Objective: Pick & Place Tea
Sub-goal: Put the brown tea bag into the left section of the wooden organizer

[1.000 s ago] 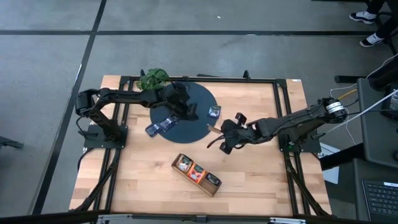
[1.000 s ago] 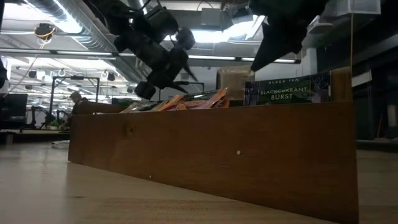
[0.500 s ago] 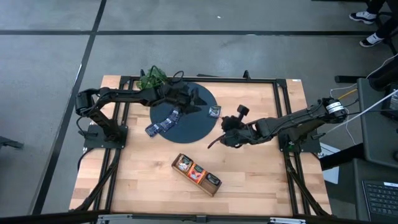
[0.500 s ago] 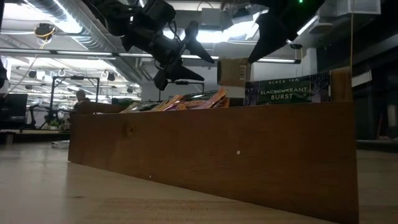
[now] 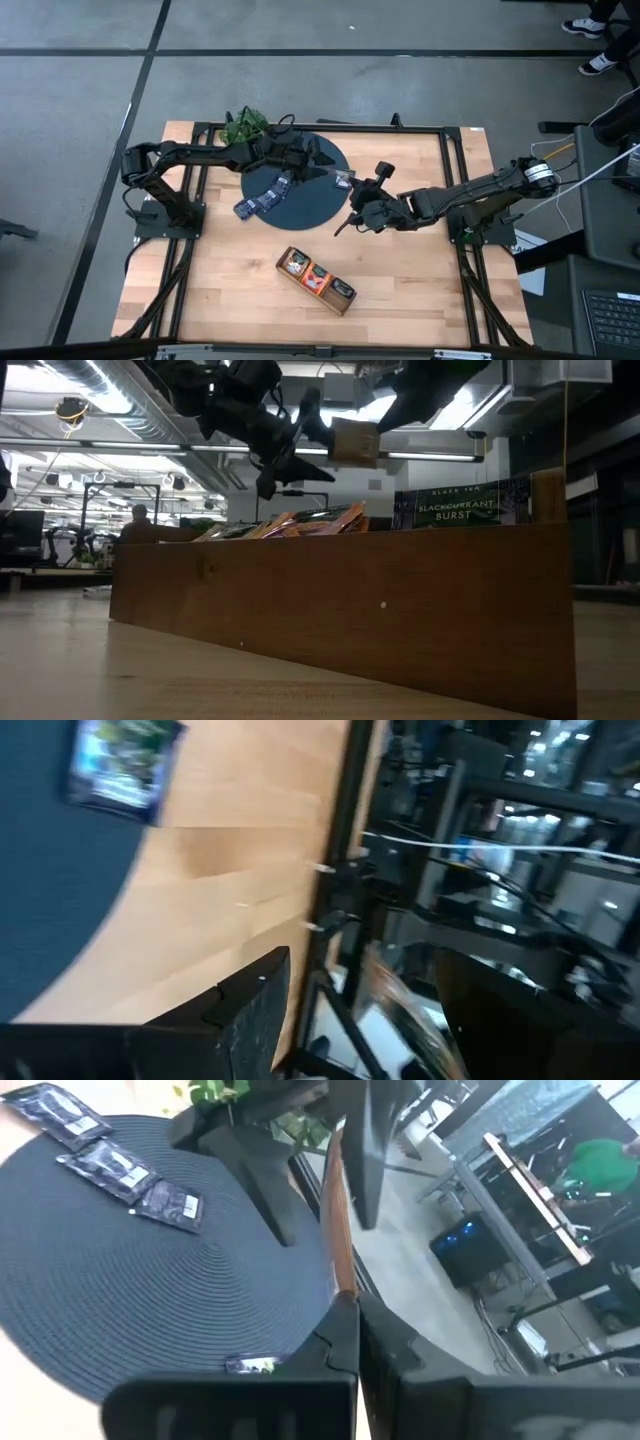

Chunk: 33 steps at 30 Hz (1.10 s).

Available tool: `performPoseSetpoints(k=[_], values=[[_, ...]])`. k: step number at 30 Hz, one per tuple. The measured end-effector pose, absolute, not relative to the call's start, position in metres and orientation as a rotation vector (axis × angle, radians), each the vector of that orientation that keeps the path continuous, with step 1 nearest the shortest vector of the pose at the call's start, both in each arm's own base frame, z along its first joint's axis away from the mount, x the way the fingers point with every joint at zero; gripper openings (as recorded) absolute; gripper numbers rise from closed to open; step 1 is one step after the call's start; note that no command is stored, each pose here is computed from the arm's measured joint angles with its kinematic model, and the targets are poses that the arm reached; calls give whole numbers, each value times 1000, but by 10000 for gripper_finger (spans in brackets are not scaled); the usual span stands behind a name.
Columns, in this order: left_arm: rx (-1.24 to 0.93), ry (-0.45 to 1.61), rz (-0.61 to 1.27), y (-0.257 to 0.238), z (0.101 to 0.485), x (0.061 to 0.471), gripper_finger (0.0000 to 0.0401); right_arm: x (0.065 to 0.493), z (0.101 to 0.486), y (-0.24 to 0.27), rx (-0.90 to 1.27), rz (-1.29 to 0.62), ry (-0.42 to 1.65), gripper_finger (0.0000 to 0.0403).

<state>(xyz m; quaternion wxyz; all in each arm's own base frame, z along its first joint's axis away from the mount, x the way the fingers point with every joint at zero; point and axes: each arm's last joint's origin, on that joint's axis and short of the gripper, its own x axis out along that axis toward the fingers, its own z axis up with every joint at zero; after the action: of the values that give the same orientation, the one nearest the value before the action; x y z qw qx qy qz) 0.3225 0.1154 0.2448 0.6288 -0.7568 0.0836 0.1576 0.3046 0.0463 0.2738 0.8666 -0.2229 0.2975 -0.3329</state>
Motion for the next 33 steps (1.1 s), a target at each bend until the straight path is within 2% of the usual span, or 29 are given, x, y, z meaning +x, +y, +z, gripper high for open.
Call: performPoseSetpoints(k=[11, 14, 18, 28, 30, 33], values=[[-1734, 125, 291, 113, 253, 326, 241, 306, 274, 38, -496, -709, 640, 0], [-1718, 129, 288, 112, 253, 327, 227, 306, 274, 38, -505, -707, 643, 0], [-1709, 136, 282, 109, 253, 328, 181, 306, 274, 38, -505, -708, 644, 0], [-1674, 121, 262, 108, 255, 328, 29, 306, 274, 36, -502, -716, 646, 2], [-1663, 120, 263, 109, 255, 328, 10, 307, 274, 36, -497, -708, 646, 9], [-1647, 125, 264, 109, 255, 328, 8, 307, 273, 37, -466, -666, 647, 25]])
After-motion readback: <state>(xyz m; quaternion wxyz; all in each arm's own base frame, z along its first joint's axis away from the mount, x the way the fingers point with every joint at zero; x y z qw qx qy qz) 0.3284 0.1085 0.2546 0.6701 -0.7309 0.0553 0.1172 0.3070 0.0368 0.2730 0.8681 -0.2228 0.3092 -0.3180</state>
